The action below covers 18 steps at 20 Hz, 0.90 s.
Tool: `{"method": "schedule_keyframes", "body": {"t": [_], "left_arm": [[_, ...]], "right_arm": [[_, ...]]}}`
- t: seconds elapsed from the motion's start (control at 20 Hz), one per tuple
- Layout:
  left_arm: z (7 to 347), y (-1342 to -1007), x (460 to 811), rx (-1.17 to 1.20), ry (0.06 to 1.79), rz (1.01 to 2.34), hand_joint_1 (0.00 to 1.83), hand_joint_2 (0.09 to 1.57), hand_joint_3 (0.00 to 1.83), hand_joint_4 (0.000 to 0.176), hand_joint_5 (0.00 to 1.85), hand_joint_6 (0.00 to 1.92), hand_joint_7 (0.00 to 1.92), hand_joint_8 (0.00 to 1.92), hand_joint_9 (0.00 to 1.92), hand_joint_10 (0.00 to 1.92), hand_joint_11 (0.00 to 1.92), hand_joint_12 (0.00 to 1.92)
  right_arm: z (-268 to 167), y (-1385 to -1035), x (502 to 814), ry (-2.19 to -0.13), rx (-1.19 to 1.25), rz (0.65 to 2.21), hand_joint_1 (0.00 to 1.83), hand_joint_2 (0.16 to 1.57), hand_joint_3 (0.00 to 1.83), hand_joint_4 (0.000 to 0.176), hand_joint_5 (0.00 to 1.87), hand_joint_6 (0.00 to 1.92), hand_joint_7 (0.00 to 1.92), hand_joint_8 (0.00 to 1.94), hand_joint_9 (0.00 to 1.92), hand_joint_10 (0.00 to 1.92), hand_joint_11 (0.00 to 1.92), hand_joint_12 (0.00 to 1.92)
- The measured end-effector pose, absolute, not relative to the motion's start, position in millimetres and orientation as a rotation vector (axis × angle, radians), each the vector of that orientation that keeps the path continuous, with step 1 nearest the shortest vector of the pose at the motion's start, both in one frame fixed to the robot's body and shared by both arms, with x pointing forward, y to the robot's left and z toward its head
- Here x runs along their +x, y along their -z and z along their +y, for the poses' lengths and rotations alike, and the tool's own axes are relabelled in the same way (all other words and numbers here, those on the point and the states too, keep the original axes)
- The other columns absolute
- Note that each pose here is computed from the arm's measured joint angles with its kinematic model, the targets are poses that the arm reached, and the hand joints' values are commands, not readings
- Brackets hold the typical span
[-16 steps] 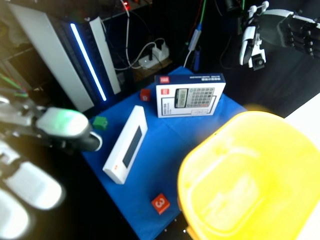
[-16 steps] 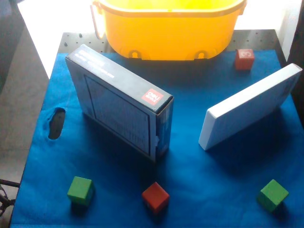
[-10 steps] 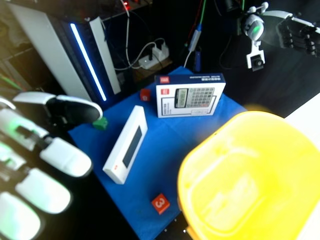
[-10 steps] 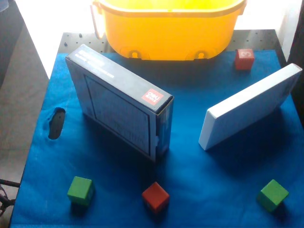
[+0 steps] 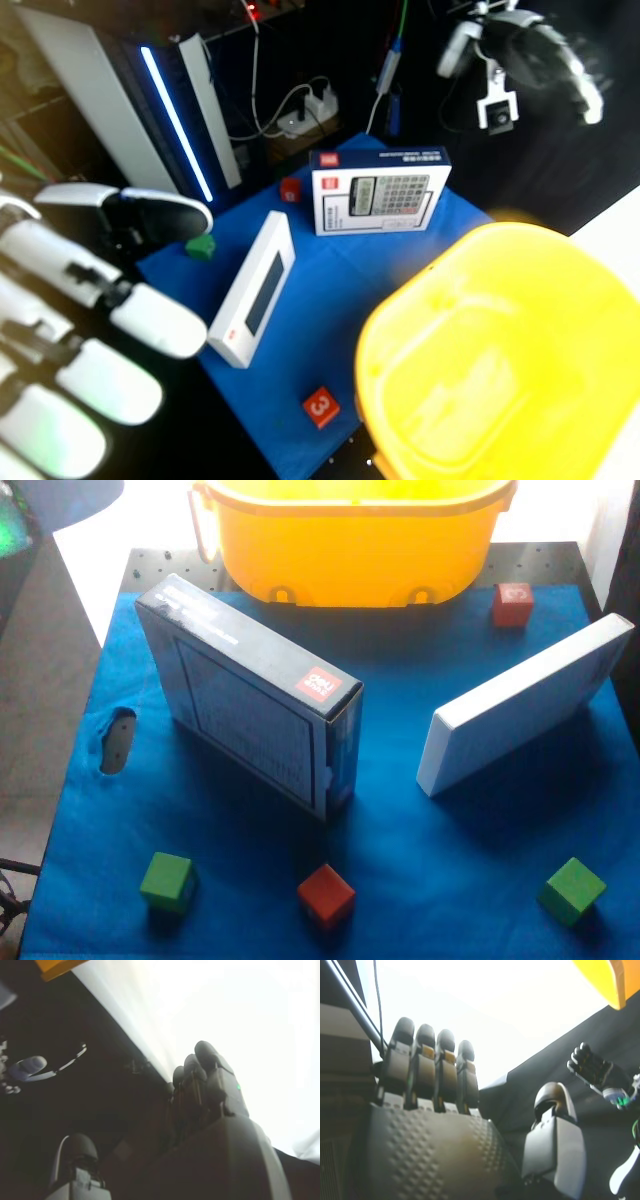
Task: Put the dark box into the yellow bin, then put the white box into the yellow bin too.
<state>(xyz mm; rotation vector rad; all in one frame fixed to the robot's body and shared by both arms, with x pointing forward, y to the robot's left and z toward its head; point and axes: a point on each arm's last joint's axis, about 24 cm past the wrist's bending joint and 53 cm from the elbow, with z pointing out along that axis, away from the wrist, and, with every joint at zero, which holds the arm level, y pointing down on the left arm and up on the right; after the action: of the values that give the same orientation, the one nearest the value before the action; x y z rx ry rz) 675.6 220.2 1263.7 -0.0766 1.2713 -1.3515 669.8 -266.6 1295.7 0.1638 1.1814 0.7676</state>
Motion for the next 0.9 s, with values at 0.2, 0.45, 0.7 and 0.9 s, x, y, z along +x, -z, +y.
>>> {"method": "schedule_keyframes", "body": {"t": [0.2, 0.45, 0.7, 0.9], "left_arm": [[210.5, -1270.0, 658.2, 0.021, 1.376, 1.334, 0.27, 0.96, 0.0, 0.038, 0.01, 0.0, 0.1, 0.0, 0.1, 0.0, 0.0, 0.32], [184.6, -1258.4, 656.3, 0.139, 1.334, 1.462, 0.65, 0.77, 0.0, 0.063, 0.01, 0.0, 0.05, 0.01, 0.08, 0.01, 0.06, 0.15], [155.0, -1251.5, 651.9, 0.239, 1.344, 1.529, 0.63, 0.88, 0.03, 0.109, 0.0, 0.0, 0.07, 0.0, 0.11, 0.0, 0.0, 0.32], [136.7, -1245.7, 646.9, 0.302, 1.357, 1.567, 0.59, 0.93, 0.0, 0.124, 0.04, 0.0, 0.11, 0.0, 0.17, 0.0, 0.0, 0.44]], "right_arm": [[-262.9, -1293.5, 670.4, -0.776, 0.164, 1.182, 0.23, 1.02, 0.01, 0.001, 0.37, 0.0, 0.4, 0.0, 0.31, 0.0, 0.19, 0.22], [-263.5, -1292.0, 671.8, -0.774, 0.167, 1.187, 0.21, 1.03, 0.0, 0.0, 0.35, 0.0, 0.4, 0.0, 0.32, 0.0, 0.18, 0.3], [-261.4, -1290.6, 672.0, -0.779, 0.167, 1.189, 0.25, 1.02, 0.0, 0.0, 0.34, 0.0, 0.37, 0.0, 0.29, 0.0, 0.12, 0.38], [-259.5, -1289.2, 672.2, -0.782, 0.166, 1.192, 0.2, 1.05, 0.01, 0.0, 0.32, 0.0, 0.37, 0.0, 0.31, 0.01, 0.11, 0.39]]}}
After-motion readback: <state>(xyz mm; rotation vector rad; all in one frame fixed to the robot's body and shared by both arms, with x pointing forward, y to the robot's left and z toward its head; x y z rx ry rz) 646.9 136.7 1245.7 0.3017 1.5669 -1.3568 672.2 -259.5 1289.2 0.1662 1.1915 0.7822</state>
